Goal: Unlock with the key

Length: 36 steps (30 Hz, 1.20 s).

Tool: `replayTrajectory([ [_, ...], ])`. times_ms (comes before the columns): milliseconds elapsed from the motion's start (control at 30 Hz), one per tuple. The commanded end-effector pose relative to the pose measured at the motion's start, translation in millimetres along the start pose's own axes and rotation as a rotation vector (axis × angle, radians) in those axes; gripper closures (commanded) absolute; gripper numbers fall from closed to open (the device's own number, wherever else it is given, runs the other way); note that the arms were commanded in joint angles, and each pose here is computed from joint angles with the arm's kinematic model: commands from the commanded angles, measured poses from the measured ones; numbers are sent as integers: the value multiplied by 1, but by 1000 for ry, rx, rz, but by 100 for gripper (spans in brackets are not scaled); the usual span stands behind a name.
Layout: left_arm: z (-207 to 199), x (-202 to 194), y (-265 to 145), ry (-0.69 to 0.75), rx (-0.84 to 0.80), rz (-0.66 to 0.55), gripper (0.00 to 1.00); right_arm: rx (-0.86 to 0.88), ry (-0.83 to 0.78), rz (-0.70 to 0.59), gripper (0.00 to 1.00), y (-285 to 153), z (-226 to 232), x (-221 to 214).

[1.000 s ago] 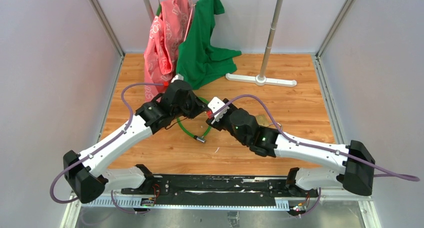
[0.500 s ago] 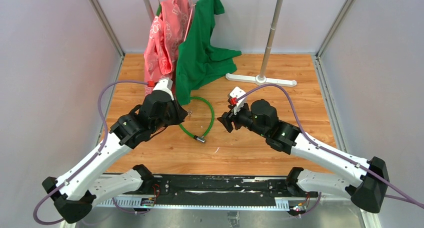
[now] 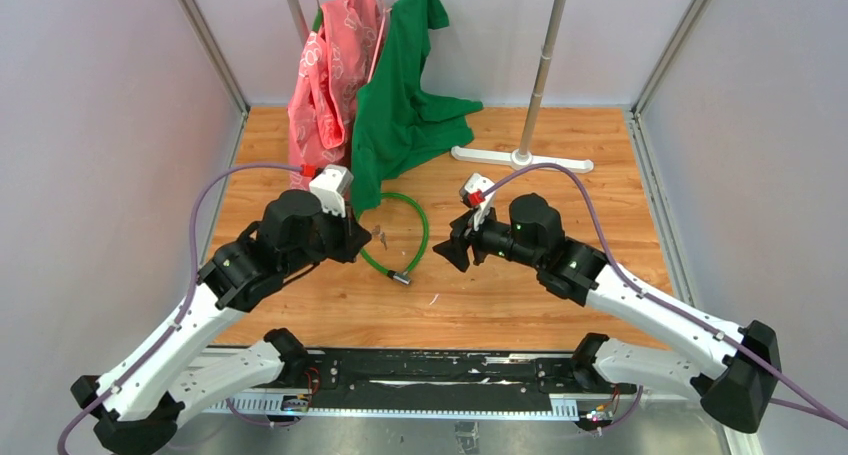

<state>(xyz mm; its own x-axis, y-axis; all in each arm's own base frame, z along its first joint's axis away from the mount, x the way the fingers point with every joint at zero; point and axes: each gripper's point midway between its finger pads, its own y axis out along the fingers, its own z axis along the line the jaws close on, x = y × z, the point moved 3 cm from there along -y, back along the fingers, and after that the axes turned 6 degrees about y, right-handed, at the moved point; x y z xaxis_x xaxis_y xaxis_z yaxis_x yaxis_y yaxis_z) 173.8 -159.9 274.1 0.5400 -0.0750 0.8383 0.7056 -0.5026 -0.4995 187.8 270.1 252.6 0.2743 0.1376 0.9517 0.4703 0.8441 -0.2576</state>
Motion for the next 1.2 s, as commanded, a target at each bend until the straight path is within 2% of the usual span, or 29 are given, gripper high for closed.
replayTrajectory([
  [0, -16, 9, -7, 113, -140, -50, 100, 145, 34, 8, 35, -11, 15, 2],
  [400, -64, 14, -21, 218, -508, -132, 100, 406, 97, -93, 36, -47, 33, 22],
  [1167, -99, 36, -58, 331, -796, -359, 100, 691, 140, -236, 41, -83, 69, 54],
])
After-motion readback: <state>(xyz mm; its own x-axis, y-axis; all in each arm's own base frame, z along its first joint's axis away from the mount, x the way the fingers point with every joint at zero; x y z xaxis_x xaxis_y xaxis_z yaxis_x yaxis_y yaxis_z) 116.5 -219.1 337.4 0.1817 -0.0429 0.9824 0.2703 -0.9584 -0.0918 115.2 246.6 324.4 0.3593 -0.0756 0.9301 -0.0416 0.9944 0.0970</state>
